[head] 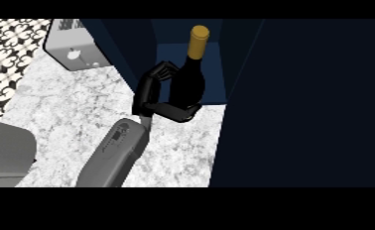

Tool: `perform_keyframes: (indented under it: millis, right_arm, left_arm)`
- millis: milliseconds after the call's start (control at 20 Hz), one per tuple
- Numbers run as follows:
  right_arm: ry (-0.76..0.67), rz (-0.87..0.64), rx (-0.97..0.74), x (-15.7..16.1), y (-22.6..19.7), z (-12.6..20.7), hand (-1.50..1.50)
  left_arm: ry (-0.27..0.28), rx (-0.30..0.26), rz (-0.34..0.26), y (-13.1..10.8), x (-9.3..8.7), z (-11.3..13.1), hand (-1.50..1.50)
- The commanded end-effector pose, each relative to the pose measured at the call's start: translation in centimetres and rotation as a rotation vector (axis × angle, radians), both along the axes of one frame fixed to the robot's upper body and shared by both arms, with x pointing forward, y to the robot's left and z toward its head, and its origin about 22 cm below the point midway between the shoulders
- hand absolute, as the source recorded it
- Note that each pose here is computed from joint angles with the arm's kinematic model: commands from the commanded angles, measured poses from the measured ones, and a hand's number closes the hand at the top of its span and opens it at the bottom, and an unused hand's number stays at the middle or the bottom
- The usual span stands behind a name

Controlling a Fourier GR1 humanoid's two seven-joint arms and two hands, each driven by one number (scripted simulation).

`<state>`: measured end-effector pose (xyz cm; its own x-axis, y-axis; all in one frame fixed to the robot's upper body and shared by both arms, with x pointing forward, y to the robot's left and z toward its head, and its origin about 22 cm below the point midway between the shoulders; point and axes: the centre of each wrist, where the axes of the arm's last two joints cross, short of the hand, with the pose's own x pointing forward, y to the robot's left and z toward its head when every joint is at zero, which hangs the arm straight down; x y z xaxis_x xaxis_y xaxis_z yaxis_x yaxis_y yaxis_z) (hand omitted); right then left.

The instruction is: Pick up the wine, place it into the cabinet and close the cabinet

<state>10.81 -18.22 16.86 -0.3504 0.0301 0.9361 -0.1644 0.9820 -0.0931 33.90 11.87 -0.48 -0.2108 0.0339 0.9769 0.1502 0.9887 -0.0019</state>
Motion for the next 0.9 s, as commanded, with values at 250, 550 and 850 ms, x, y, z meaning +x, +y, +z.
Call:
perform_keyframes:
  millis: [250,550,850]
  right_arm:
    - [-0.017,0.09,0.122,-2.9,-0.6,2.8,-1.5]
    - [-0.042,0.093,0.119,-2.7,-1.0,2.6,-1.5]
    - [-0.034,0.111,0.135,-2.6,-0.4,1.7,-1.5]
  left_arm:
    - [0.013,0.007,0.028,-2.6,3.1,1.1,1.5]
    - [0.042,0.046,0.059,-3.4,5.0,2.1,1.5]
    - [0.096,0.16,0.121,-2.6,6.5,1.4,1.5]
